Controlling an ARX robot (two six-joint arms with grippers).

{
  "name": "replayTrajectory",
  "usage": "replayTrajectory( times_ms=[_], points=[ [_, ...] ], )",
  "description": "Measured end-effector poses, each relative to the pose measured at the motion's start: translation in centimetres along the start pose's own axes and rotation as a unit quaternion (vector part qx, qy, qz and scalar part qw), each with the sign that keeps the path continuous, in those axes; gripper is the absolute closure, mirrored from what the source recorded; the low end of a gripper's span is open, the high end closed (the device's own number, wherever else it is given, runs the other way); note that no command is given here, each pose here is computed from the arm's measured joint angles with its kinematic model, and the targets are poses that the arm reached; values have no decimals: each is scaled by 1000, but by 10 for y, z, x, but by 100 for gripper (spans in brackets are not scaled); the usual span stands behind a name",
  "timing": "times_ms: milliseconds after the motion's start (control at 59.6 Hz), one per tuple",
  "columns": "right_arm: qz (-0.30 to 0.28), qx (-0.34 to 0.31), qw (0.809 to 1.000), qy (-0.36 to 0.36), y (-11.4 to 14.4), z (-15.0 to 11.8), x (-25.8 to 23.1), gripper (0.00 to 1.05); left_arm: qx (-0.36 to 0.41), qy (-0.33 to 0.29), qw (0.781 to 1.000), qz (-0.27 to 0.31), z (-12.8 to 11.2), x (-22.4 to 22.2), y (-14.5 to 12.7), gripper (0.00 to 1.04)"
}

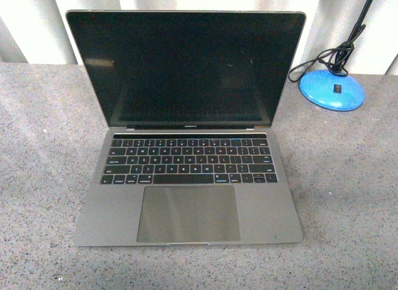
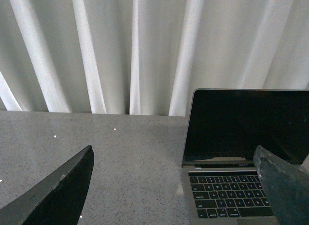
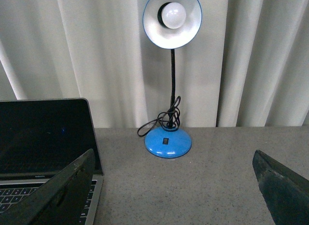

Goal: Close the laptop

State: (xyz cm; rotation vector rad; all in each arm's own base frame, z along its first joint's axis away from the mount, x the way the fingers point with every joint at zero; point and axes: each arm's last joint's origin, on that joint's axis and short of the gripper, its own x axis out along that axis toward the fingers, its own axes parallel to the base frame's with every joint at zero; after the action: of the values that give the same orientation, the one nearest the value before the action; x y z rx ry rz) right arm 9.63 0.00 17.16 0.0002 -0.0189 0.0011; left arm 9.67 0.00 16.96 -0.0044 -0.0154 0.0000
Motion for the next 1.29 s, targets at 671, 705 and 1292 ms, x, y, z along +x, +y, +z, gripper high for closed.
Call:
replayTrajectory(
  times_ms=[671, 705, 1292],
  points=[
    [0, 0, 1000, 0, 0, 0, 0, 10, 0, 0, 1000, 0, 0, 0, 0, 7],
    [0, 0, 1000, 0, 0, 0, 0, 10, 0, 0, 1000, 0, 0, 0, 0, 7],
    [0, 0, 1000, 0, 0, 0, 0, 10, 0, 0, 1000, 0, 0, 0, 0, 7]
  ],
)
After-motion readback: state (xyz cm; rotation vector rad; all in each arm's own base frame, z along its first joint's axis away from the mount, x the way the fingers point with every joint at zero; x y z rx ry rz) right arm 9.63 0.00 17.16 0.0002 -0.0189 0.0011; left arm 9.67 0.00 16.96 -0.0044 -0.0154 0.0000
